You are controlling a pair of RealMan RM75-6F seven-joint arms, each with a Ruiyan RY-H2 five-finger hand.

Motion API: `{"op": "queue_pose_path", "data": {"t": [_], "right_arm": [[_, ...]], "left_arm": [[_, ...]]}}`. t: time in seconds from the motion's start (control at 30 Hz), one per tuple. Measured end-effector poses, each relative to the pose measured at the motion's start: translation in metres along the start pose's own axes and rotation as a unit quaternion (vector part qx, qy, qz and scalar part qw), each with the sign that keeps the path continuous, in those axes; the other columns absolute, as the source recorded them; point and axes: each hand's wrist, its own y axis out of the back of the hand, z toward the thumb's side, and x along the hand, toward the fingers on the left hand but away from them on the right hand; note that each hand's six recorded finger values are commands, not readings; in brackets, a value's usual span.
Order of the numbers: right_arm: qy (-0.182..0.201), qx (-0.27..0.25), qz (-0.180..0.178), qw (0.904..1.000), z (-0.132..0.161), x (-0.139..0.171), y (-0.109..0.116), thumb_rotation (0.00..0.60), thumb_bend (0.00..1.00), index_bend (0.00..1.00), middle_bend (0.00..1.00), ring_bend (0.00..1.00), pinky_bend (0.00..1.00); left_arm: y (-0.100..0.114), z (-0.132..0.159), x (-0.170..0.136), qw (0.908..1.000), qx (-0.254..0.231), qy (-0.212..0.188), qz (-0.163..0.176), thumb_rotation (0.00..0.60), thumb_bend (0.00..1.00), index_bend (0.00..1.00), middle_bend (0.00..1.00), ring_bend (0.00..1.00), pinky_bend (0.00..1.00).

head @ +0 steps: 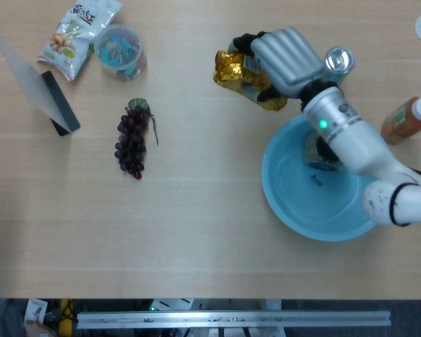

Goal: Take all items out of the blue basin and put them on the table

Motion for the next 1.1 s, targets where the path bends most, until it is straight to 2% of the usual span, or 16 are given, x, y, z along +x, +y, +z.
{"op": "queue_pose_path", "data": {"t": [0.13,0.3,0.4,0.63,0.77,0.97,1.1], "right_arm": [[-0.012,0.008,0.013,0.9998,0.002,-0.013,-0.007,0.600,0.34,0.35,0.38,0.42,0.57],[-0.021,0.006,0.039,0.9990,0.004,-0.021,-0.017,0.600,0.30,0.08,0.23,0.25,0.43],[-0.021,0.005,0.053,0.9983,0.005,-0.023,-0.022,0.600,0.28,0.01,0.18,0.20,0.39],[-0.015,0.006,0.053,0.9985,0.005,-0.019,-0.018,0.600,0.21,0.00,0.15,0.19,0.38],[0.006,0.007,0.045,0.9990,0.012,-0.009,-0.010,0.600,0.21,0.00,0.18,0.19,0.38],[0.048,0.036,0.031,0.9977,0.014,0.023,0.005,0.600,0.21,0.10,0.27,0.24,0.43],[0.068,0.080,0.029,0.9941,0.004,0.056,0.010,0.600,0.17,0.17,0.33,0.28,0.45]], "left_arm": [[0.002,0.001,0.000,1.0000,0.000,-0.002,0.003,0.600,0.27,0.31,0.31,0.25,0.32],[0.004,0.001,0.000,1.0000,-0.001,-0.004,0.008,0.600,0.27,0.31,0.31,0.25,0.32],[0.004,0.002,0.000,0.9999,-0.002,-0.006,0.009,0.600,0.27,0.31,0.31,0.25,0.32],[0.009,0.006,0.003,0.9994,-0.008,-0.015,0.029,0.600,0.27,0.31,0.31,0.25,0.32],[0.013,0.009,0.006,0.9986,-0.013,-0.022,0.046,0.600,0.27,0.31,0.31,0.25,0.32],[0.015,0.009,0.007,0.9972,-0.020,-0.027,0.066,0.600,0.27,0.31,0.31,0.25,0.32],[0.017,0.007,0.008,0.9958,-0.027,-0.029,0.082,0.600,0.27,0.31,0.31,0.25,0.32]]}}
